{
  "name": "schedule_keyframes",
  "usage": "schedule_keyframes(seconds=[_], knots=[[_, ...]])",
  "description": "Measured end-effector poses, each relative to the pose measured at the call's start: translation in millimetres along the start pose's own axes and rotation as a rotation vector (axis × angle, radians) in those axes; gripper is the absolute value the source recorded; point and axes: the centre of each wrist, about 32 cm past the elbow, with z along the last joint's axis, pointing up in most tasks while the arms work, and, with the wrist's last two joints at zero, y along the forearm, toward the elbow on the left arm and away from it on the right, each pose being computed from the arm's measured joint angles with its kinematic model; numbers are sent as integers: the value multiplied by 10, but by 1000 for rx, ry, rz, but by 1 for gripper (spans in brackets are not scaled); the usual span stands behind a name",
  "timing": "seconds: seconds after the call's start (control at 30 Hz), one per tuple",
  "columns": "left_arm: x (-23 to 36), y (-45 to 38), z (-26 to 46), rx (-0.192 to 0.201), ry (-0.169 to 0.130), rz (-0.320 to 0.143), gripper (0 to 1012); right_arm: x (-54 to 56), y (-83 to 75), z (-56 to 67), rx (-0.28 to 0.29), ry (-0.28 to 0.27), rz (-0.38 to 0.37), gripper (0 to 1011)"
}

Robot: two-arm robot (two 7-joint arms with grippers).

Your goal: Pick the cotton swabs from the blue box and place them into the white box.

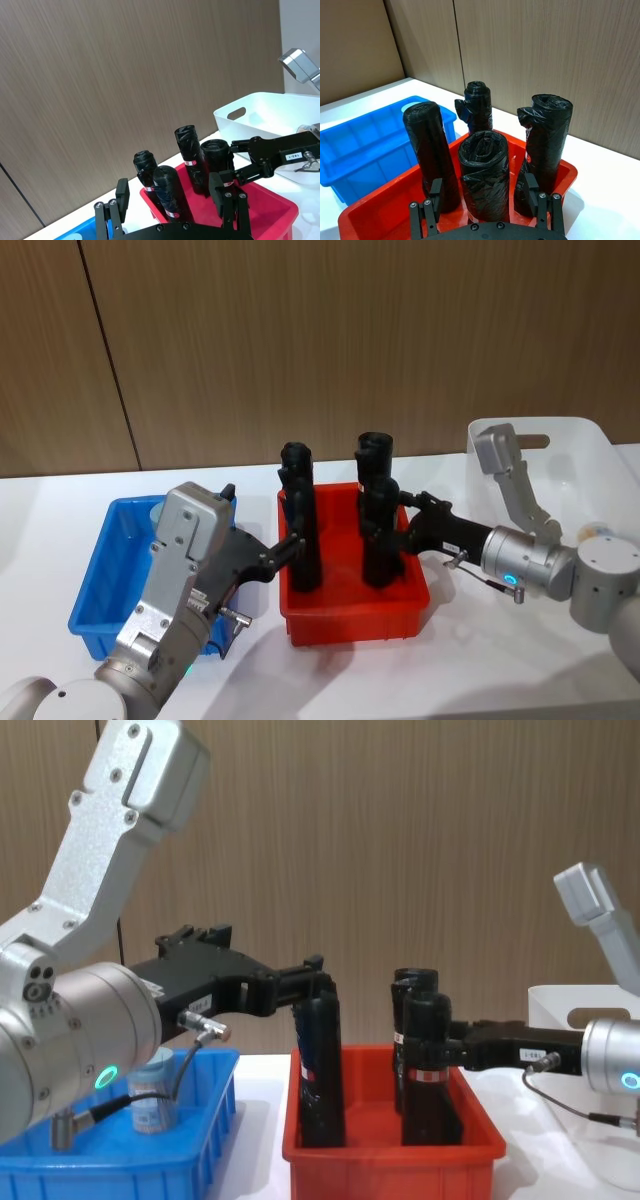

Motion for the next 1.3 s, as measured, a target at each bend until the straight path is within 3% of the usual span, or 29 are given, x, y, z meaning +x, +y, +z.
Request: schedule_keyframes(seconds=[0.13,0.37,0.77,1.13,1.3], knots=[[0,0,0,0,0,0,1004,5,25,4,0,3,5,1000],[0,0,0,0,0,0,1004,7,66,8,2,6,15,861],[0,0,0,0,0,0,1004,-1,112,3,1,9,34,494],[0,0,0,0,0,0,1004,23,128,58,23,-4,33,413],[0,0,0,0,0,0,1004,63,130,173,59,-27,27,390]])
